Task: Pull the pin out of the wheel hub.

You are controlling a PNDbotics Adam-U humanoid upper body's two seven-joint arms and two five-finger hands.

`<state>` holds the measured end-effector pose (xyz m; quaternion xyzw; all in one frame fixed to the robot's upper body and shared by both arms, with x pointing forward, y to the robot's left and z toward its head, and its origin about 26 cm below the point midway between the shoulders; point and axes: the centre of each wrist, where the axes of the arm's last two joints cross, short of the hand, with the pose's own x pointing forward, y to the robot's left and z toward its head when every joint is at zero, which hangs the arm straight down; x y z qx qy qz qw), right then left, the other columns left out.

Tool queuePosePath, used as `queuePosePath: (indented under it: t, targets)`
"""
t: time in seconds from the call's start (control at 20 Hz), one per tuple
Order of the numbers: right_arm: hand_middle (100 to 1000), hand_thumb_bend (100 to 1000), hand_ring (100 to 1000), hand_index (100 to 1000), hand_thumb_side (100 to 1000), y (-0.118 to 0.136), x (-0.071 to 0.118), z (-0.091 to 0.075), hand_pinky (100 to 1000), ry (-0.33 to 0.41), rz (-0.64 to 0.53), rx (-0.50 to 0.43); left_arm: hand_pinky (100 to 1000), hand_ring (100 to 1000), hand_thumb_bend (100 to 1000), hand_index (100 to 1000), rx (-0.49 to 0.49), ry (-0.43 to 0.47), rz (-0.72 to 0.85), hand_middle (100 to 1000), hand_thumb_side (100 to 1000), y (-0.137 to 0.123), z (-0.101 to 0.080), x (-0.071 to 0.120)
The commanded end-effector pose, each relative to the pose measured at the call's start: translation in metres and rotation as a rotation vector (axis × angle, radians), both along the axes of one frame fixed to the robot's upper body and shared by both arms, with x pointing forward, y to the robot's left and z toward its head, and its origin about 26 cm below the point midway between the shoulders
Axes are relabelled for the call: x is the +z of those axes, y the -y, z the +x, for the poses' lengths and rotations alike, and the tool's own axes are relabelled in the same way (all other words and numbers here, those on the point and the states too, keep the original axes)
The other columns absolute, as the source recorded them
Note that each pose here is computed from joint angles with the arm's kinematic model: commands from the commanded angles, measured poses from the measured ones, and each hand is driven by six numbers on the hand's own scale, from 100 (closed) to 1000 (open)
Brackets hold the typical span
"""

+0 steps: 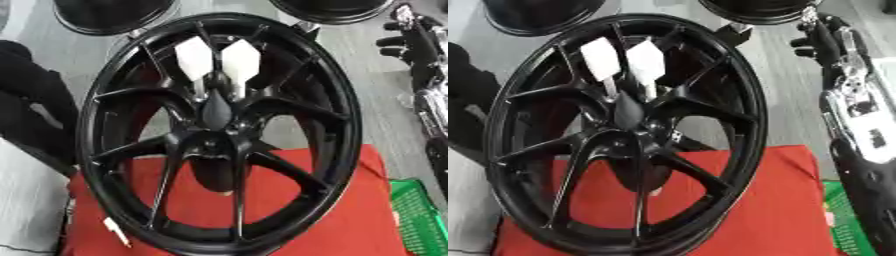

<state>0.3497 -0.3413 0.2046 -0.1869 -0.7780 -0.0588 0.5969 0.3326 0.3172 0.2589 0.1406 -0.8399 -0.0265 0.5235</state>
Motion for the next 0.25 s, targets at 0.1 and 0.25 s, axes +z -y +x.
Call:
queuePosePath:
  t: [0.1, 0.25]
  targets:
    - [691, 100, 632, 759, 664, -0.0001, 0.0150, -0.0026, 714, 0.050, -0.003, 0.000, 603, 763, 100, 752, -0.046, 0.098, -0.146, 758, 790, 0.0227, -0.0020, 0.0030]
    - [694, 100, 634, 762, 656, -0.0019, 0.0176, -0.0027, 716, 0.065, 0.003, 0.003, 607, 757, 281, 755, -0.053, 0.111, -0.168, 752, 662, 0.0258, -0.0015, 0.0034]
